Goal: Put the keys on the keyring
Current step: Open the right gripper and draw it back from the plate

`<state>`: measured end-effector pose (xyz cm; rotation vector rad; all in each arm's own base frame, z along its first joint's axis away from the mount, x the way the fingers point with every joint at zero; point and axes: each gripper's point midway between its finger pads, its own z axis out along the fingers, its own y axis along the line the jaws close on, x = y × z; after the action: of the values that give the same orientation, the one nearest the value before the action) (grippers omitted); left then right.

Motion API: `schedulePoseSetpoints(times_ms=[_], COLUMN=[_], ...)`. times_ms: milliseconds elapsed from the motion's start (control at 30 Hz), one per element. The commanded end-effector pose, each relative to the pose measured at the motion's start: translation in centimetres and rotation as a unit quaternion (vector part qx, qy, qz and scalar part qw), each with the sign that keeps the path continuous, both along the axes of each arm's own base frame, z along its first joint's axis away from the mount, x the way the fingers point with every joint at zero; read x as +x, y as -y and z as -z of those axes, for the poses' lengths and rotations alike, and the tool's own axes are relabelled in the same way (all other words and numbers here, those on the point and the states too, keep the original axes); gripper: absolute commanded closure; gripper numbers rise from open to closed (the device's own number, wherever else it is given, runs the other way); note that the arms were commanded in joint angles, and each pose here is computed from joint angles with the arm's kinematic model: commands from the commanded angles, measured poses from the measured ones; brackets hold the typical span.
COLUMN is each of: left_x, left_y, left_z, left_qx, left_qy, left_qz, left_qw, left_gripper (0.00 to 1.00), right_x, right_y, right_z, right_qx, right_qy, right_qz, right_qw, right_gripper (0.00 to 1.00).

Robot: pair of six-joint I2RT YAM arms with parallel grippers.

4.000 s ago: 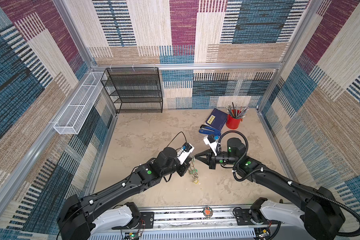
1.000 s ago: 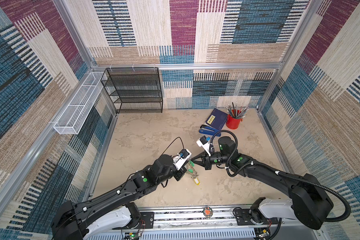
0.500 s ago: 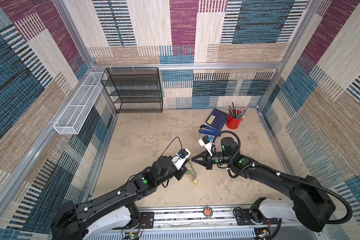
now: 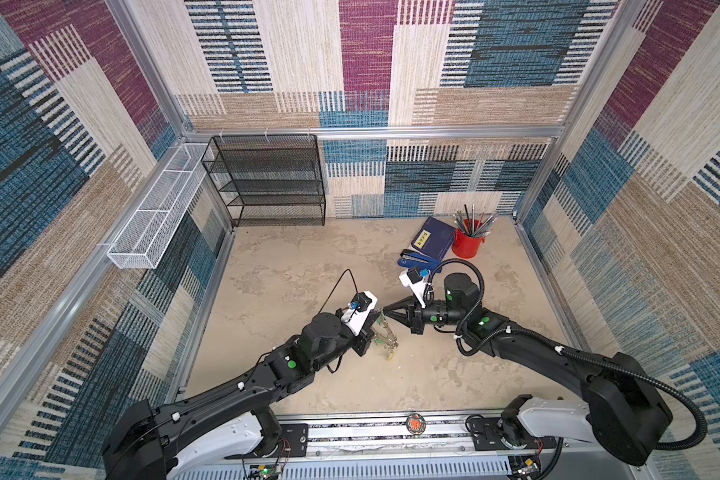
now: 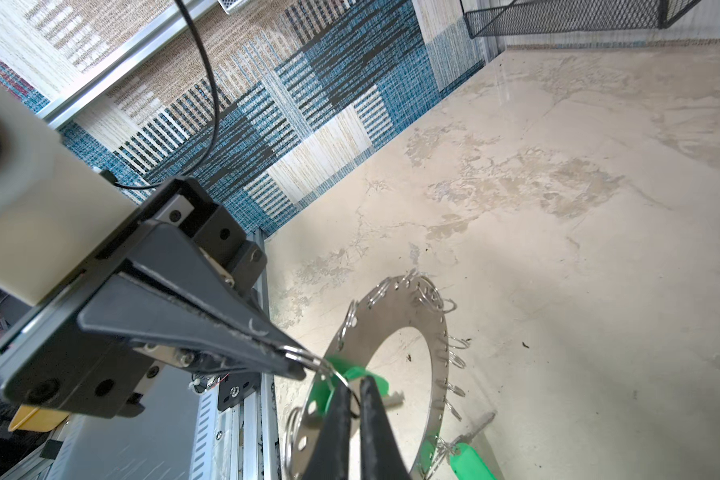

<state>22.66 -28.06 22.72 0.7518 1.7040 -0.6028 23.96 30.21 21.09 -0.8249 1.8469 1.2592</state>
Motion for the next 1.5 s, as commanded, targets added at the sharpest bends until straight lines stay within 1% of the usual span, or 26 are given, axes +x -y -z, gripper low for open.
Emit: schedulePoseSetpoints(times_ms=[0,233,467,667,800,900,1033,1133,1200,1400,1467], left_x=[0.0,0.2,-0.2,-0.6,-0.9,-1.0,-1.1,-1.2,-1.3,-1.8,-1.8], left_y=[0.9,1.3,0.6,-0.5,-0.4,-0.3,0.2,0.6,0.9,1.8,2.2], left_z=[-3.4,-3.7,-4.6,-5.1,-5.3,-5.4,-5.3,-5.2,-5.3,-5.7,-5.8], left_qx=[-0.078,-0.106,-0.129,-0.143,-0.151,-0.154,-0.152,-0.152,-0.153,-0.160,-0.163], left_qy=[0.026,0.025,0.033,0.041,0.039,0.038,0.036,0.032,0.030,0.023,0.018], left_qz=[0.009,0.010,0.008,-0.001,0.007,0.010,0.022,0.031,0.038,0.064,0.071], left_qw=[0.997,0.994,0.991,0.989,0.988,0.987,0.987,0.987,0.987,0.985,0.984], left_gripper=[1.00,1.00,1.00,1.00,1.00,1.00,1.00,1.00,1.00,1.00,1.00], right_x=[0.8,0.5,0.2,0.1,-0.2,-0.3,1.2,2.4,2.6,1.8,1.6], right_y=[0.5,0.8,1.1,1.2,1.4,1.7,3.1,4.8,5.7,5.1,5.2], right_z=[-0.3,0.5,0.0,-1.0,-1.3,-1.5,-2.3,-3.9,-5.3,-7.5,-7.6], right_qx=[0.006,0.005,0.019,0.035,0.038,0.038,0.031,0.057,0.078,0.094,0.099], right_qy=[0.018,0.000,-0.003,0.001,0.001,0.004,0.014,0.016,0.026,0.062,0.076], right_qz=[0.029,0.030,0.037,0.041,0.041,0.046,0.101,0.123,0.122,0.084,0.079], right_qw=[0.999,1.000,0.999,0.999,0.998,0.998,0.994,0.991,0.989,0.990,0.989], right_gripper=[0.93,0.94,0.92,0.90,0.87,0.83,0.75,0.71,0.66,0.56,0.50])
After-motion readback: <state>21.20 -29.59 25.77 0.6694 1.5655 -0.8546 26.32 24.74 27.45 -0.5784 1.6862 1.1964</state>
